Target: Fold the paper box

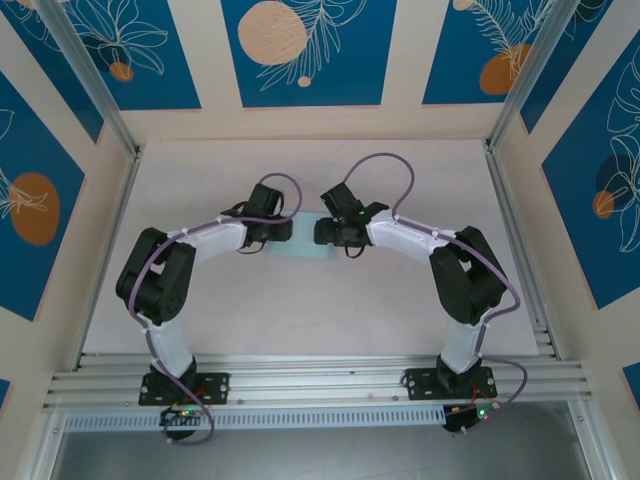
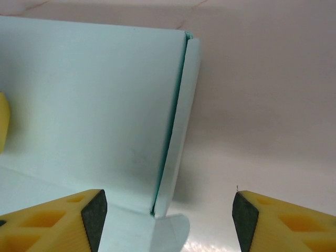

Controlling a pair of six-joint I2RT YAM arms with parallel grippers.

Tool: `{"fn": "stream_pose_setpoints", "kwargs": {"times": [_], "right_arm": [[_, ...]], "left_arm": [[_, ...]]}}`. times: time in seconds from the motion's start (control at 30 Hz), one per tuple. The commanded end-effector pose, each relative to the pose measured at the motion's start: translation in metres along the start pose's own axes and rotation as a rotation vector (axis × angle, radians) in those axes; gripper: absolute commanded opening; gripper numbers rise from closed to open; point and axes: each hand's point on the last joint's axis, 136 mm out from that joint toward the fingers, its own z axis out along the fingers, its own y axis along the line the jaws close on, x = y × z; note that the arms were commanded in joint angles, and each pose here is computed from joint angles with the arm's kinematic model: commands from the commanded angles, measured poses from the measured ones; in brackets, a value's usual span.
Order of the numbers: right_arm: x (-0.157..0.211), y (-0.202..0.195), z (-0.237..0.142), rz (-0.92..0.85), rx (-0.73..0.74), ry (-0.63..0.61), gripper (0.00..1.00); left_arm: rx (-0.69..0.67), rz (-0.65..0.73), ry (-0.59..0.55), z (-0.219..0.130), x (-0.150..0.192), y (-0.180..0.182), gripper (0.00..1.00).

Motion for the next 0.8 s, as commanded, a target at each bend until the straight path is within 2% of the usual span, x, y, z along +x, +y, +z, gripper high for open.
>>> {"fn": "stream_pose_setpoints", "kwargs": {"times": [0.0,0.13,0.53,0.77], "right_arm": [[0.007,0.020,0.011,0.037,-0.164,0.071,0.65],[0.013,0.015,0.026,0.042,-0.171,0.105,0.64],[0.029,0.012,0.043,0.020,-0.181,0.163,0.66],[0.019,0.023,0.029,0.024,-0.236,0.130,0.75]], "left_arm": [[-0.047,-0.014,0.118,0.012,0.036,0.020,0.40],[-0.035,-0.045,0.136,0.012,0.038,0.028,0.29],[0.068,-0.169,0.198,0.026,0.047,0.041,0.10],[0.119,-0.264,0.227,0.034,0.048,0.060,0.06]]}}
